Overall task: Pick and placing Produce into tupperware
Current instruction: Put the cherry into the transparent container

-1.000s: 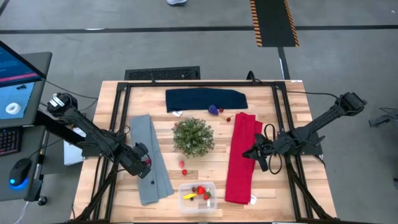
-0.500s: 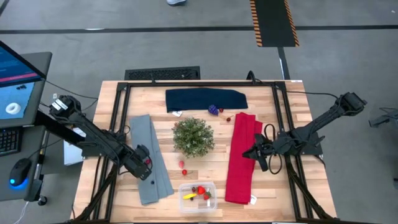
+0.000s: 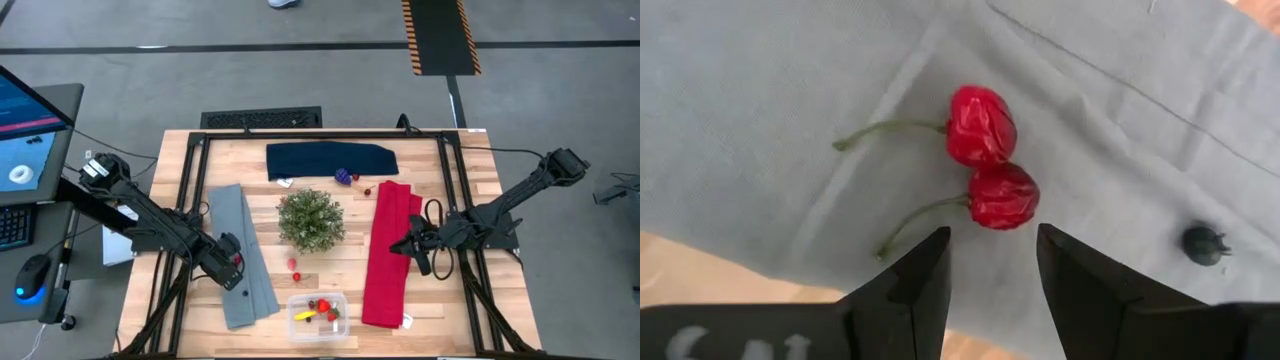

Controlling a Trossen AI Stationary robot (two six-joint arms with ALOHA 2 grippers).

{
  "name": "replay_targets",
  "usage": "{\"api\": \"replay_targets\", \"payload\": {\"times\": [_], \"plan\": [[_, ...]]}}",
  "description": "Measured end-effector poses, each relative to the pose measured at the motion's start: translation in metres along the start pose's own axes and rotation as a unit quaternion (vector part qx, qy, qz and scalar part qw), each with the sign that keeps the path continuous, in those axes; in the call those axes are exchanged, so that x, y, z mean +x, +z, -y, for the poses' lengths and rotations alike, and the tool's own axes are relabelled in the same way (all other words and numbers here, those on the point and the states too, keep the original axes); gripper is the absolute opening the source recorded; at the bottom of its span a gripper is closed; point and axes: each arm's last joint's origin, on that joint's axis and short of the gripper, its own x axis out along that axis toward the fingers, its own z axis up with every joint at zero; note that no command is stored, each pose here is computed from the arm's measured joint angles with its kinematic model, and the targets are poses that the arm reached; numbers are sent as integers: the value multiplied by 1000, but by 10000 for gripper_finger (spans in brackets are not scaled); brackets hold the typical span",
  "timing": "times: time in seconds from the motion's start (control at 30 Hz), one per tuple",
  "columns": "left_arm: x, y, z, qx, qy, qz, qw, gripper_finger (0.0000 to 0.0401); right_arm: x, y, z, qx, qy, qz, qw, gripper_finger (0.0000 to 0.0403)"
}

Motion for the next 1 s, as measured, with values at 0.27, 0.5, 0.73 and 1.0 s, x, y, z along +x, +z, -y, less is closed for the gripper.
{"api": "replay_targets", "payload": {"times": [0.27,0.5,0.73,1.0], "plan": [[0,6,0,-6,-3,23,1000,138,0,0,1,-1,-8,4,1000,65],[1,11,-1,-18,2,24,1000,138,0,0,1,-1,-8,4,1000,65],[1,11,-1,-6,2,21,1000,103,0,0,1,-1,-8,4,1000,65],[0,12,0,15,-4,22,1000,10,0,0,1,-1,-8,4,1000,65]]}}
